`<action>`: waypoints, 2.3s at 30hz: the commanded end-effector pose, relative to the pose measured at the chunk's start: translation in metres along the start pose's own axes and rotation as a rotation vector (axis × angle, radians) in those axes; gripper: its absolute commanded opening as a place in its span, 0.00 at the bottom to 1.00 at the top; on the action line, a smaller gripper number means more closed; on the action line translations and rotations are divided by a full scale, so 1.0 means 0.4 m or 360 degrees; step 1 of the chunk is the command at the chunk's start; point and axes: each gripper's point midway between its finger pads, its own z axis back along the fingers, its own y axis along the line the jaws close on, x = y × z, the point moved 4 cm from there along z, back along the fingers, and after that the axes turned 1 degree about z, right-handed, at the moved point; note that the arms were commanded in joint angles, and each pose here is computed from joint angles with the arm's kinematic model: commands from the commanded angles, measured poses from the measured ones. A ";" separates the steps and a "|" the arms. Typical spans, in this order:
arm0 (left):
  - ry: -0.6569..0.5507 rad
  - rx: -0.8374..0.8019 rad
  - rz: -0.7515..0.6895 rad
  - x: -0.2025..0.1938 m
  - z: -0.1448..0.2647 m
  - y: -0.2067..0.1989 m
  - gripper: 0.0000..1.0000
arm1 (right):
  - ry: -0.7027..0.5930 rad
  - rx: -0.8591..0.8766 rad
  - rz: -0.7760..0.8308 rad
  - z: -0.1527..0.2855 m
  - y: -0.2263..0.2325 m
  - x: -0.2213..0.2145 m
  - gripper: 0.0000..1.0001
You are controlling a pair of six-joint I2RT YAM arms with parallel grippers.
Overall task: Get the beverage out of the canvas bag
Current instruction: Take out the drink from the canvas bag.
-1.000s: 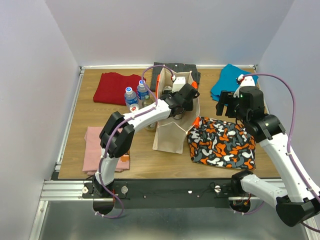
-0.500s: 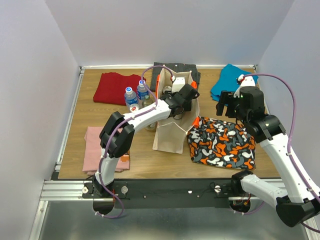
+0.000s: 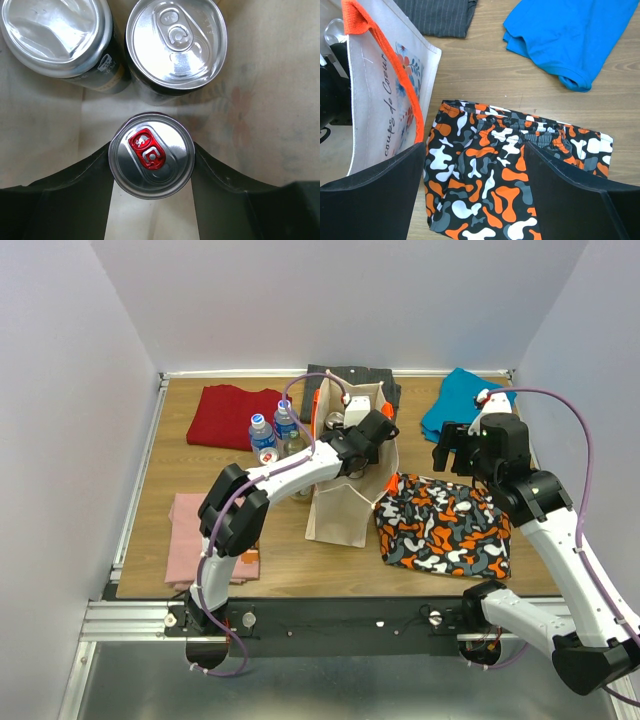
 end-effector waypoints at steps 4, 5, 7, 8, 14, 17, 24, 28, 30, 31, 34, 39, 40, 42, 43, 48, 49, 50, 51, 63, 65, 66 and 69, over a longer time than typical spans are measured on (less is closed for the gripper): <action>0.0014 0.0077 -0.0012 -0.020 0.016 0.030 0.39 | 0.0014 -0.0036 0.0024 0.011 -0.015 -0.016 0.88; 0.0014 0.0078 -0.0015 -0.022 0.017 0.029 0.35 | 0.0014 -0.0040 0.0022 0.012 -0.016 -0.015 0.88; 0.0018 0.0076 -0.0017 -0.023 0.018 0.028 0.22 | 0.0010 -0.0035 0.0022 0.012 -0.015 -0.015 0.88; 0.0012 0.0074 -0.0016 -0.019 0.020 0.027 0.18 | 0.0009 -0.0035 0.0024 0.012 -0.014 -0.015 0.88; 0.0010 0.0067 -0.0038 -0.014 0.030 0.020 0.00 | 0.0011 -0.0030 0.0022 0.012 -0.014 -0.018 0.88; 0.0000 0.0063 -0.0046 -0.005 0.040 0.018 0.00 | 0.0006 -0.0029 0.0021 0.013 -0.014 -0.016 0.88; -0.0049 0.0049 -0.0054 0.033 0.079 0.020 0.00 | 0.0005 -0.0021 0.0018 0.015 -0.013 -0.017 0.88; -0.0082 0.0034 -0.0059 0.053 0.102 0.024 0.00 | -0.0002 -0.0007 0.0016 0.017 -0.010 -0.016 0.88; -0.0094 0.0033 -0.0058 0.059 0.111 0.027 0.00 | 0.0001 -0.0006 0.0018 0.017 -0.010 -0.017 0.88; -0.0100 0.0028 -0.0057 0.063 0.115 0.028 0.00 | 0.0001 -0.0008 0.0016 0.017 -0.011 -0.017 0.88; -0.0117 0.0010 -0.0059 0.071 0.126 0.029 0.00 | -0.0004 -0.0009 0.0013 0.022 -0.012 -0.015 0.88; -0.0135 -0.0009 -0.0061 0.083 0.145 0.028 0.00 | -0.0012 -0.0020 0.0009 0.027 -0.016 -0.015 0.88; -0.0136 -0.0012 -0.0061 0.083 0.147 0.027 0.00 | -0.0012 -0.0020 0.0007 0.029 -0.016 -0.017 0.88; -0.0144 -0.0024 -0.0060 0.089 0.156 0.026 0.00 | -0.0019 -0.0019 0.0005 0.032 -0.017 -0.015 0.88; -0.0145 -0.0027 -0.0060 0.089 0.158 0.025 0.00 | -0.0021 -0.0021 0.0004 0.033 -0.017 -0.015 0.88; -0.0165 -0.0056 -0.0072 0.106 0.182 0.020 0.00 | -0.0026 -0.0020 0.0001 0.035 -0.017 -0.013 0.88; -0.0165 -0.0060 -0.0079 0.107 0.185 0.019 0.00 | -0.0025 -0.0015 0.0003 0.034 -0.016 -0.013 0.88; -0.0163 -0.0062 -0.0084 0.109 0.189 0.020 0.00 | -0.0025 -0.0015 0.0003 0.035 -0.017 -0.014 0.88; -0.0166 -0.0070 -0.0082 0.112 0.196 0.019 0.00 | -0.0026 -0.0007 0.0004 0.035 -0.015 -0.014 0.88; -0.0221 -0.0186 -0.0086 0.174 0.287 0.016 0.00 | -0.0036 0.0013 -0.0005 0.040 -0.012 -0.012 0.88; -0.0222 -0.0202 -0.0093 0.183 0.304 0.018 0.00 | -0.0042 0.0019 -0.0003 0.040 -0.010 -0.009 0.88; -0.0223 -0.0208 -0.0094 0.186 0.308 0.018 0.00 | -0.0047 0.0018 -0.0007 0.041 -0.011 -0.007 0.88; -0.0214 -0.0249 -0.0102 0.190 0.326 0.017 0.00 | -0.0056 0.0034 -0.0008 0.040 -0.006 0.000 0.88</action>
